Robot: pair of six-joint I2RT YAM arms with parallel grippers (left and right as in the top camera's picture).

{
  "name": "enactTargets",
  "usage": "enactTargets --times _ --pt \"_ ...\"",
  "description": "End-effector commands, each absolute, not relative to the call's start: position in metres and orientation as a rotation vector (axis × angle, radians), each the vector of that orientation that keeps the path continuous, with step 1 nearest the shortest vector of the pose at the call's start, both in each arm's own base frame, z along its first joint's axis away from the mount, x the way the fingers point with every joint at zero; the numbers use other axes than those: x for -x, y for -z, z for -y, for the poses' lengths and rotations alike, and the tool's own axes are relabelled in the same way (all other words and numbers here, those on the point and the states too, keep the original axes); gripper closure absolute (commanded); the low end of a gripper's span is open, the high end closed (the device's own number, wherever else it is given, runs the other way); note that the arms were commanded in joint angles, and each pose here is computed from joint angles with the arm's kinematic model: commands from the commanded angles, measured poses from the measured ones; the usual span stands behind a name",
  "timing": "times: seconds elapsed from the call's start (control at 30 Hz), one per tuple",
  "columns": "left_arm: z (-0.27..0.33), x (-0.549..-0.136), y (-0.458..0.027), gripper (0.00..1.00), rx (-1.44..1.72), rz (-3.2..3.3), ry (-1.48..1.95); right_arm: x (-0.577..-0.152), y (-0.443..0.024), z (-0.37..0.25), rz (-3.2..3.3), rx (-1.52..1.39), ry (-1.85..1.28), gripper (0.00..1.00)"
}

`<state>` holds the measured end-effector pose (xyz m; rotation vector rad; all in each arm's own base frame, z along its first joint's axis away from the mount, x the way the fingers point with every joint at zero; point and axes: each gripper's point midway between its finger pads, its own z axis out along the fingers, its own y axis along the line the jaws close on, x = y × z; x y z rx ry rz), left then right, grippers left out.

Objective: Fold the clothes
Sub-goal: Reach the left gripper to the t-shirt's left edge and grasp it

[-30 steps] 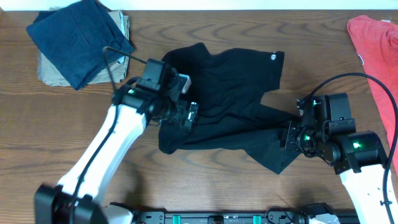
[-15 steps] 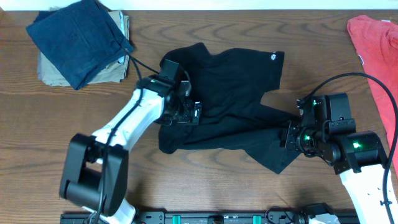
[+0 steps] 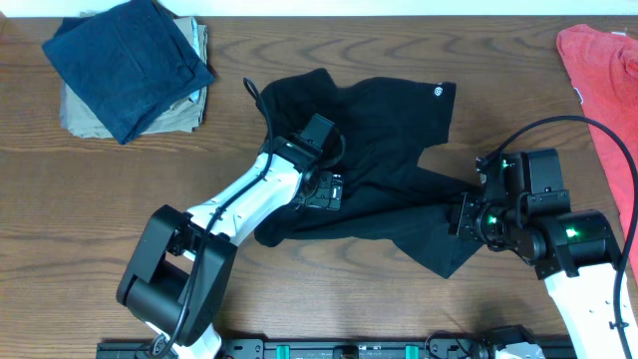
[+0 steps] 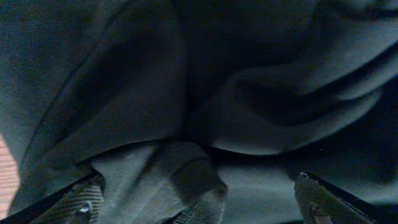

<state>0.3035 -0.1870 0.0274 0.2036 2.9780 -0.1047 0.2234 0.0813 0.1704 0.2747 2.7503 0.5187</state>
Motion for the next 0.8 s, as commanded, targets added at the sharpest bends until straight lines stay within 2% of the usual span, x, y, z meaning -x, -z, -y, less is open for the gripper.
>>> enactTargets --times 0.0,0.23,0.3,0.37,0.43,0.77 --pt "0.179 -0.311 -0.025 0.01 -0.129 -2.963 0.03 -0.223 -0.175 -0.086 -2.743 -0.232 -0.529 0.99" --pt "0.176 -0.306 -0.012 0.23 -0.134 -2.999 0.001 -0.222 -0.174 -0.086 -2.751 -0.235 -0.527 0.99" --pt "0.175 -0.305 -0.008 0.35 -0.135 -3.012 -0.009 -0.221 -0.174 -0.086 -2.753 -0.235 -0.527 0.99" --pt "0.175 -0.304 -0.006 0.43 -0.135 -3.017 -0.013 -0.221 -0.174 -0.086 -2.754 -0.235 -0.527 0.99" --pt "0.175 -0.304 -0.006 0.46 -0.135 -3.016 -0.013 -0.221 -0.174 -0.086 -2.755 -0.236 -0.526 0.99" --pt "0.175 -0.305 -0.007 0.72 -0.135 -3.014 -0.013 -0.221 -0.174 -0.085 -2.753 -0.235 -0.524 0.99"
